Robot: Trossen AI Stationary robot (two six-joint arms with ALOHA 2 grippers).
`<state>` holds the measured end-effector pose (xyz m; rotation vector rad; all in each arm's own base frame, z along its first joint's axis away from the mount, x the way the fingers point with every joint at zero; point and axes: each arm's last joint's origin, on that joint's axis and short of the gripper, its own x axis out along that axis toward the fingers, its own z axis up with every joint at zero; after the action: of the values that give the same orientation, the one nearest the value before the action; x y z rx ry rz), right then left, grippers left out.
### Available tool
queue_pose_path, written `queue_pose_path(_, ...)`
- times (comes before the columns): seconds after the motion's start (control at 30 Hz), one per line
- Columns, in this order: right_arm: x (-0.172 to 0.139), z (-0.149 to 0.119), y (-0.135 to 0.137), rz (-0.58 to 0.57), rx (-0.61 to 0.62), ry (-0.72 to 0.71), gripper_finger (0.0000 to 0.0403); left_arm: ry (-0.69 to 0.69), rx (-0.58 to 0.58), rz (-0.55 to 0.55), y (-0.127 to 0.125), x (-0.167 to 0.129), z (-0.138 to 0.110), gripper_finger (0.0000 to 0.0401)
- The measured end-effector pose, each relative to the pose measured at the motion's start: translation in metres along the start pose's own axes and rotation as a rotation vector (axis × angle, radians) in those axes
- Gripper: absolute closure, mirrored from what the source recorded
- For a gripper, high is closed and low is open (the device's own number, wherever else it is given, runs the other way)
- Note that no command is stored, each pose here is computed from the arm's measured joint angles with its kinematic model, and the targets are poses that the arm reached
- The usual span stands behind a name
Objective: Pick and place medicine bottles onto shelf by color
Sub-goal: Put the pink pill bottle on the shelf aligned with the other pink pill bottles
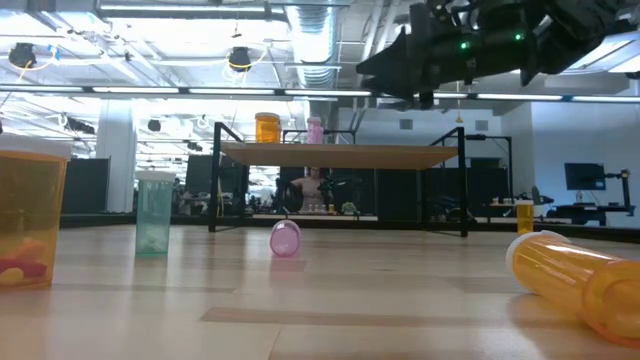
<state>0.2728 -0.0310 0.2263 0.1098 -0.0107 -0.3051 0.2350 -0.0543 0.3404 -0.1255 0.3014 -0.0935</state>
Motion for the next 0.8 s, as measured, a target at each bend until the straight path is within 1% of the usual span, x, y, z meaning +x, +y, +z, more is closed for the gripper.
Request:
queue_pose_path(0.13, -0.002, -0.002, 0.008, 0.030, 0.072, 0.019, 0.0170, 0.105, -0.056, 0.095, 0.001, 0.001, -0.012, 0.0218)
queue_pose_path(0.2, -0.003, -0.004, 0.012, 0.044, 0.102, 0.035, 0.0170, 0.159, -0.049, 0.156, 0.001, -0.001, -0.019, 0.0218)
queue_pose_path(0.3, -0.005, -0.010, 0.019, 0.062, 0.120, 0.097, 0.0170, 0.241, -0.036, 0.256, 0.001, -0.004, -0.030, 0.0218)
queue_pose_path(0.4, -0.008, -0.016, 0.027, 0.077, 0.114, 0.146, 0.0170, 0.228, -0.068, 0.359, 0.000, -0.006, -0.035, 0.0218)
queue_pose_path(0.47, -0.011, -0.021, 0.032, 0.056, 0.098, 0.185, 0.0170, 0.208, -0.066, 0.414, -0.001, -0.004, -0.044, 0.0218)
queue_pose_path(0.57, -0.014, -0.023, 0.040, 0.047, 0.095, 0.196, 0.0170, 0.149, -0.056, 0.432, -0.002, 0.002, -0.056, 0.0218)
queue_pose_path(0.7, -0.016, -0.024, 0.048, 0.059, 0.119, 0.228, 0.0170, 0.108, -0.032, 0.366, -0.002, 0.010, -0.070, 0.0218)
queue_pose_path(0.8, -0.015, -0.019, 0.056, 0.069, 0.116, 0.261, 0.0170, 0.101, -0.033, 0.340, -0.001, 0.011, -0.071, 0.0218)
